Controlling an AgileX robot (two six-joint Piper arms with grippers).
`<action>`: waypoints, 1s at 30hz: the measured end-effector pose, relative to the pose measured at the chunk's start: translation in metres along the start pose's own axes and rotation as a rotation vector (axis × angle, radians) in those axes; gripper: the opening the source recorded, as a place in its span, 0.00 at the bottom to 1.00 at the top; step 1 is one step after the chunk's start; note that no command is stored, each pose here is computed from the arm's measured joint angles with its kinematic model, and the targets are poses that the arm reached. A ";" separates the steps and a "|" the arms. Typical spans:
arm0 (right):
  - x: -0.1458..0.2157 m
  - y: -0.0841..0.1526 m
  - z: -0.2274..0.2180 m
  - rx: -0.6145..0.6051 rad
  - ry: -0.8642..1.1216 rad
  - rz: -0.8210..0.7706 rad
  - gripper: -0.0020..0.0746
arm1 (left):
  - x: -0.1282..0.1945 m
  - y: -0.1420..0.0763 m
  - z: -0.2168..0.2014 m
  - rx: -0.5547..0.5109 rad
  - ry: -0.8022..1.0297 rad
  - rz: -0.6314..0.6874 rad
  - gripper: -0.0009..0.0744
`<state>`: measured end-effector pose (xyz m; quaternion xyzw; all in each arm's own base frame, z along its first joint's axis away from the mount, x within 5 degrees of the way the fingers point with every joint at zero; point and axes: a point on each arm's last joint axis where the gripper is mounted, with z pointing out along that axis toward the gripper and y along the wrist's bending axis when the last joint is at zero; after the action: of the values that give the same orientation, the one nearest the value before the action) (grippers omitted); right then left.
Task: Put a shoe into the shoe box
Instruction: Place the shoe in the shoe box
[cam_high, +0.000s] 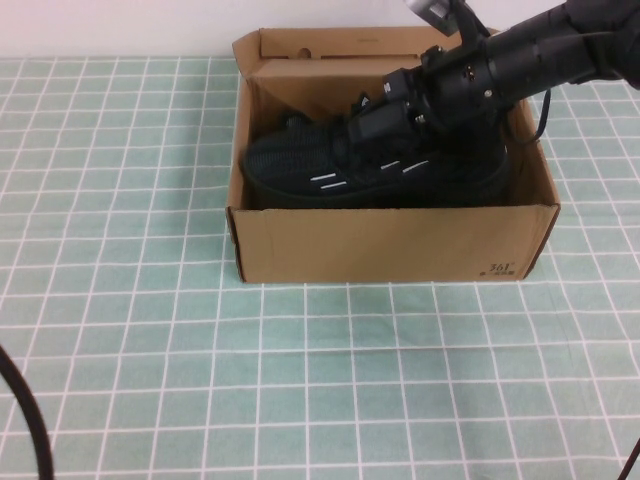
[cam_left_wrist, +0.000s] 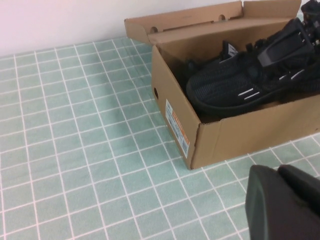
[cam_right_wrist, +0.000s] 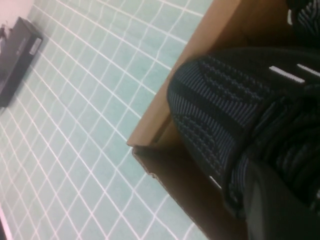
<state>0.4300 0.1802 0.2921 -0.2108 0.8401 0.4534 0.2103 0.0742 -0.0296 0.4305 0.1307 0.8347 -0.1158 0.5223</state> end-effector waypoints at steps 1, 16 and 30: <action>0.000 0.000 0.000 -0.003 -0.002 0.004 0.03 | 0.000 0.000 0.000 -0.001 -0.004 0.000 0.01; 0.025 -0.023 0.020 -0.039 -0.014 0.098 0.03 | -0.001 0.000 0.000 -0.001 -0.011 -0.015 0.01; 0.034 -0.032 0.022 0.018 0.028 0.026 0.03 | -0.001 0.000 0.000 -0.001 -0.011 -0.026 0.01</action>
<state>0.4236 0.1775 0.2412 -0.2042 0.8497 0.4454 0.1946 0.0746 -0.0295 0.4314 0.1187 0.8336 -0.1228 0.5253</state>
